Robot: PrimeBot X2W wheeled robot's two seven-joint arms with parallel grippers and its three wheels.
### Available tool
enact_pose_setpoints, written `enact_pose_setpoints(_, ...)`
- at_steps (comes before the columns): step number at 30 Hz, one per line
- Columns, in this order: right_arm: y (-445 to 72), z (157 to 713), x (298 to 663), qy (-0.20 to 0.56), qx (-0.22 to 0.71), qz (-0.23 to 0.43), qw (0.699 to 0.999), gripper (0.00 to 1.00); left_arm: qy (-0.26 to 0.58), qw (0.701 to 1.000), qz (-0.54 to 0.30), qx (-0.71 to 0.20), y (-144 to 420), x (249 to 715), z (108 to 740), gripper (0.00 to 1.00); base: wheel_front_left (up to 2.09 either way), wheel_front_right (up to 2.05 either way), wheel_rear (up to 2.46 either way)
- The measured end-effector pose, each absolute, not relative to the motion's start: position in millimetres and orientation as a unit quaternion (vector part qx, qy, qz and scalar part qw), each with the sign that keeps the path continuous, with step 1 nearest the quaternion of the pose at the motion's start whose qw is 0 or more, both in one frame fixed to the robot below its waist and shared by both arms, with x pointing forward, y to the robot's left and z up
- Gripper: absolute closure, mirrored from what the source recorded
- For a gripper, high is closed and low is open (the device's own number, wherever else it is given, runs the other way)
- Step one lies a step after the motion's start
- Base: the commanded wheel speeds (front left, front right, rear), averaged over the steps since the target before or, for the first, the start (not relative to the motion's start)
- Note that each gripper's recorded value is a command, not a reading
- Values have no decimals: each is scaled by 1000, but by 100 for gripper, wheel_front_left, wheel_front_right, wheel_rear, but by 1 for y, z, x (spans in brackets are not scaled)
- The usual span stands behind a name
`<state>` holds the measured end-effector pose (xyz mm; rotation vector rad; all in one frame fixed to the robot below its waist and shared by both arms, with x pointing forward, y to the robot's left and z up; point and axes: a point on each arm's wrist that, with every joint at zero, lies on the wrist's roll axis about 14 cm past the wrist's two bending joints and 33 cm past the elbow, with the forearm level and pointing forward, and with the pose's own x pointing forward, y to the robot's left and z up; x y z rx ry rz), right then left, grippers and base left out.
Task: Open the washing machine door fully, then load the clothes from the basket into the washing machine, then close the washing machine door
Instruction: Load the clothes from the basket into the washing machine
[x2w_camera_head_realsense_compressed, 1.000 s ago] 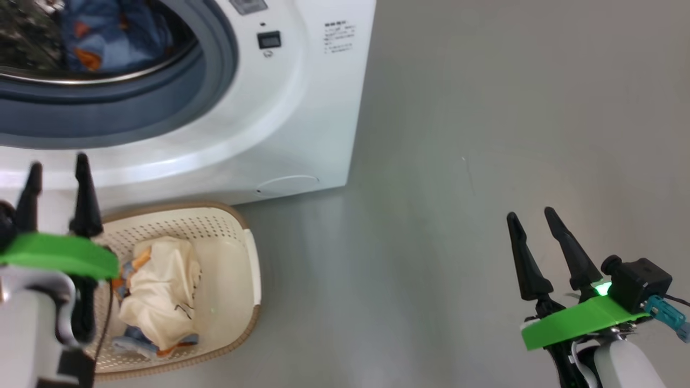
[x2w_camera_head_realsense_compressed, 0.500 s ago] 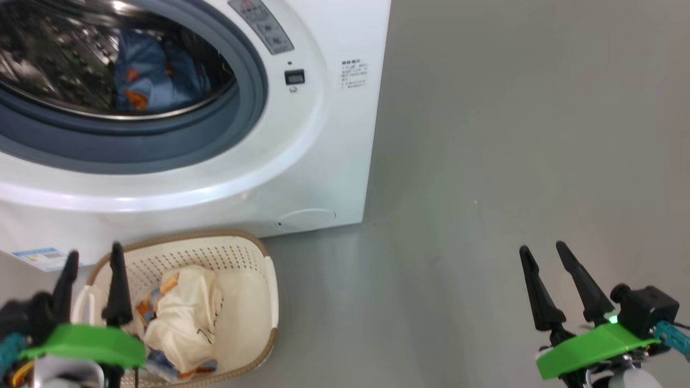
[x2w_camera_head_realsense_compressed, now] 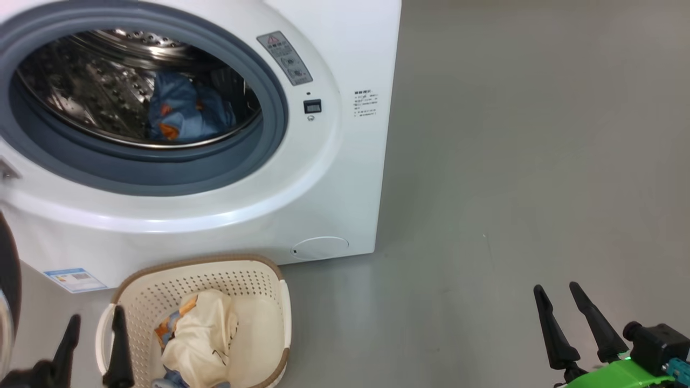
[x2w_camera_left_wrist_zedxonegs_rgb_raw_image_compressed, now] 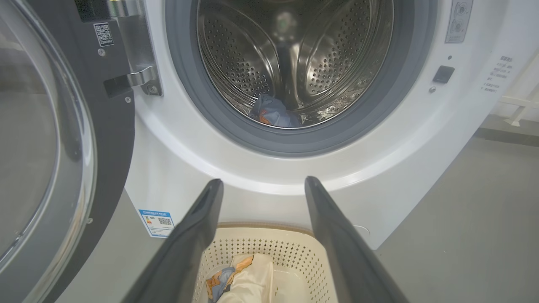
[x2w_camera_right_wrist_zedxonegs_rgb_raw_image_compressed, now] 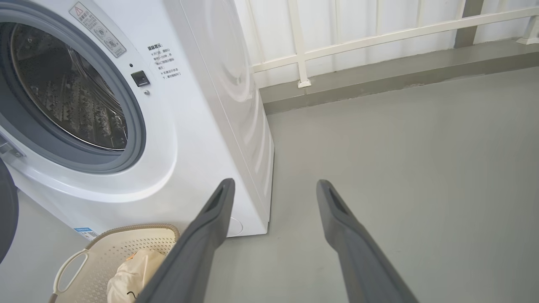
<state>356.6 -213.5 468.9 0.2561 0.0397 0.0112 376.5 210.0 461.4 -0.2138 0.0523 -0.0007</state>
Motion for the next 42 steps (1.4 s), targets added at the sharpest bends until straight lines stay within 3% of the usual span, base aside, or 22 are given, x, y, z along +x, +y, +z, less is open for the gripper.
enact_pose_setpoints(24,-217,463,351,28,131,-2,991,0,26,993,7,-114,208,368,460,0,0,0,0)
enact_pose_setpoints(42,-198,457,400,27,142,13,989,0,111,985,-1,-133,199,411,400,0,0,0,0)
